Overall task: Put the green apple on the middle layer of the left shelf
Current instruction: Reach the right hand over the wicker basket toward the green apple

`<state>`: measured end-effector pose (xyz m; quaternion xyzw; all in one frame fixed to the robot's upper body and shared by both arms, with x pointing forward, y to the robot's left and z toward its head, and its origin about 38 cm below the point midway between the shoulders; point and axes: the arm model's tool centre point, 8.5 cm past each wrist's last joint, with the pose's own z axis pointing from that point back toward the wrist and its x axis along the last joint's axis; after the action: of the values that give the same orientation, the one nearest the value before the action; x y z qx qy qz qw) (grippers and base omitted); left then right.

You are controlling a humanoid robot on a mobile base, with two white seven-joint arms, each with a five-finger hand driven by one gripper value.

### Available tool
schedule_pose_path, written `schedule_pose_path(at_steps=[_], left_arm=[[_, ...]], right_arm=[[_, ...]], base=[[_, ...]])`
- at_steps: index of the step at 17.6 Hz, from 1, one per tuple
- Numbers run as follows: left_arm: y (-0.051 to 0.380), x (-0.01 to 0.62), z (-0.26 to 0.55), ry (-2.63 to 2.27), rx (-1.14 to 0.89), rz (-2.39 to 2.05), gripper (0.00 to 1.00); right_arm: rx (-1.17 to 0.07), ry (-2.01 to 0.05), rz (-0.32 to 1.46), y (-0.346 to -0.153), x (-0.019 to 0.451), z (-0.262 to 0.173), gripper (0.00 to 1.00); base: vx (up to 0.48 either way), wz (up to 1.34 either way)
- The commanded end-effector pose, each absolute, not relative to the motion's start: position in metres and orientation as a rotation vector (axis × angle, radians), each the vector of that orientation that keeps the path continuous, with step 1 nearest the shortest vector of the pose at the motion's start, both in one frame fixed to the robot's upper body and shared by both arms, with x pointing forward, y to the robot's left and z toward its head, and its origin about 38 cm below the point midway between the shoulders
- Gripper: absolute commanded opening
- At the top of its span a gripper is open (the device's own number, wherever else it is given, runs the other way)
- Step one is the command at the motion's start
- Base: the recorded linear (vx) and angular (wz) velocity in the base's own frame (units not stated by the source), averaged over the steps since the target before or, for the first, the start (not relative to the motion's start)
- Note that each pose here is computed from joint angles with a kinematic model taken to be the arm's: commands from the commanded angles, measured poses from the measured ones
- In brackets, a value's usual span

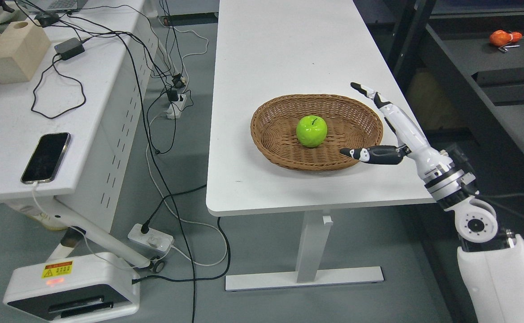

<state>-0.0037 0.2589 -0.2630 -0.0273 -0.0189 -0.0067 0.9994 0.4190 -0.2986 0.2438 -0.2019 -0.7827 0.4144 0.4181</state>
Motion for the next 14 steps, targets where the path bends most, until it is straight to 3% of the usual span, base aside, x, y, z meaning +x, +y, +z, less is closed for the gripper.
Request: schedule_pose_path(at_steps=[1,3,7,11,14], left_arm=[[0.270,-0.004,-0.262,-0.037,-0.038,-0.014,1.00],[0.270,-0.004,-0.262,-0.037,-0.038,-0.014,1.00],[0.270,-0.004,-0.262,-0.038,-0.038,-0.015,1.00],[0.270,-0.004,-0.262,-0.038,-0.038,-0.015,1.00],[0.270,-0.004,-0.262,-0.037,-0.038,-0.014,1.00]], right_arm=[[-0.715,-1.707,1.737,-0.263,0.437,0.285,1.00],[-0.709,-1.635,1.839,-0.240,0.441,0.266,1.00],[-0.625,-1.557,1.840,-0.231,0.457,0.230,1.00],[-0.559,-1.398,1.993,-0.213,0.449,0.175,1.00],[-0.548,-1.372,2.010,-0.212,0.447,0.166,1.00]], base=[[0.154,-0.12],[0.156,-0.13],[0.168,-0.17],[0.161,-0.21],[0.137,-0.19]])
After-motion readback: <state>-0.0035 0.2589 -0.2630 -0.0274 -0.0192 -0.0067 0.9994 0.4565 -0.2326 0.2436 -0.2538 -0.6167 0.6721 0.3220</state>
